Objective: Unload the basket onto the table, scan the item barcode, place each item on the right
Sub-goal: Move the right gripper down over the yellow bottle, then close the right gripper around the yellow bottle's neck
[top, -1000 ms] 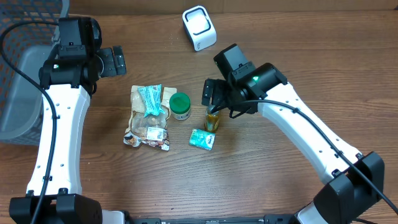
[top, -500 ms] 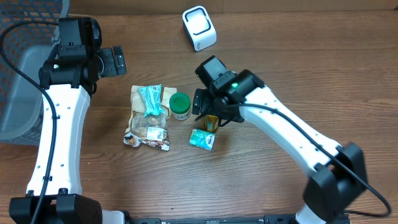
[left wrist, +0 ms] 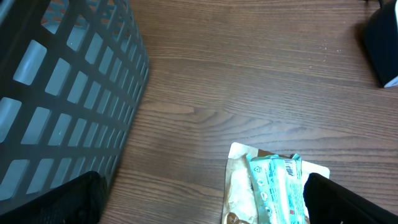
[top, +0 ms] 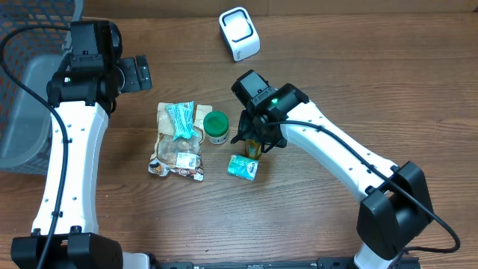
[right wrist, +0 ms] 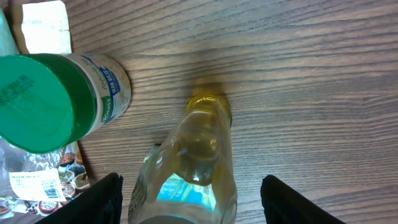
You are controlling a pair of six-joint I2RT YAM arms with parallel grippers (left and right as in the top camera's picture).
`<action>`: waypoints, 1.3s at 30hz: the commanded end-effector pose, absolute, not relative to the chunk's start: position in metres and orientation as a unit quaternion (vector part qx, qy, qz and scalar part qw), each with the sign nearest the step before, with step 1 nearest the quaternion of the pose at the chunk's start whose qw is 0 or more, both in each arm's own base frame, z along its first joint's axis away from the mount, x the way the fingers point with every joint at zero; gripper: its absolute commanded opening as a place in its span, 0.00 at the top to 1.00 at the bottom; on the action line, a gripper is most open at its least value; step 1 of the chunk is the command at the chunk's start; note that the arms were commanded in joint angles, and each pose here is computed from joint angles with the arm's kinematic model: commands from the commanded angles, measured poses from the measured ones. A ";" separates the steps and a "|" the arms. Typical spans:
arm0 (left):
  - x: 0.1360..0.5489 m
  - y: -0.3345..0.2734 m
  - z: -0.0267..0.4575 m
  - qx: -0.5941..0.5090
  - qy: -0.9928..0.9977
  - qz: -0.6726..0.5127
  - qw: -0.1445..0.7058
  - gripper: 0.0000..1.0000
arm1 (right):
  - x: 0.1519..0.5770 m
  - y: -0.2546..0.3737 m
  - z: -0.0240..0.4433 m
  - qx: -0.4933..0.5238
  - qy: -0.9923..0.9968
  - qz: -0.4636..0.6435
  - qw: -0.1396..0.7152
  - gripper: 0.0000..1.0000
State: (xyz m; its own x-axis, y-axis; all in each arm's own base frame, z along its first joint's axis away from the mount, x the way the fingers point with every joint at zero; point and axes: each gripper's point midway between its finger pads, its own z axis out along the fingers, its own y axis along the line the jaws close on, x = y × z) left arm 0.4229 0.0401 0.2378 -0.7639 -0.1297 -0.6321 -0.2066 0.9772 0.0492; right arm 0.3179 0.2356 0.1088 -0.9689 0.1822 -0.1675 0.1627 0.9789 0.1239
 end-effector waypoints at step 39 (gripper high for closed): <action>0.424 0.041 0.241 -0.087 0.936 0.063 0.335 0.00 | 0.321 0.234 0.104 0.086 0.990 0.054 0.102 0.37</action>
State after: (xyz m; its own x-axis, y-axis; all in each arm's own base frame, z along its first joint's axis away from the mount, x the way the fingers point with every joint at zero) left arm 0.4229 0.0398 0.2378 -0.7639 -0.1295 -0.6322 -0.2062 0.9773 0.0490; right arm 0.3193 0.2367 0.1011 -0.9677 0.1818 -0.1745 0.1601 0.9783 0.1311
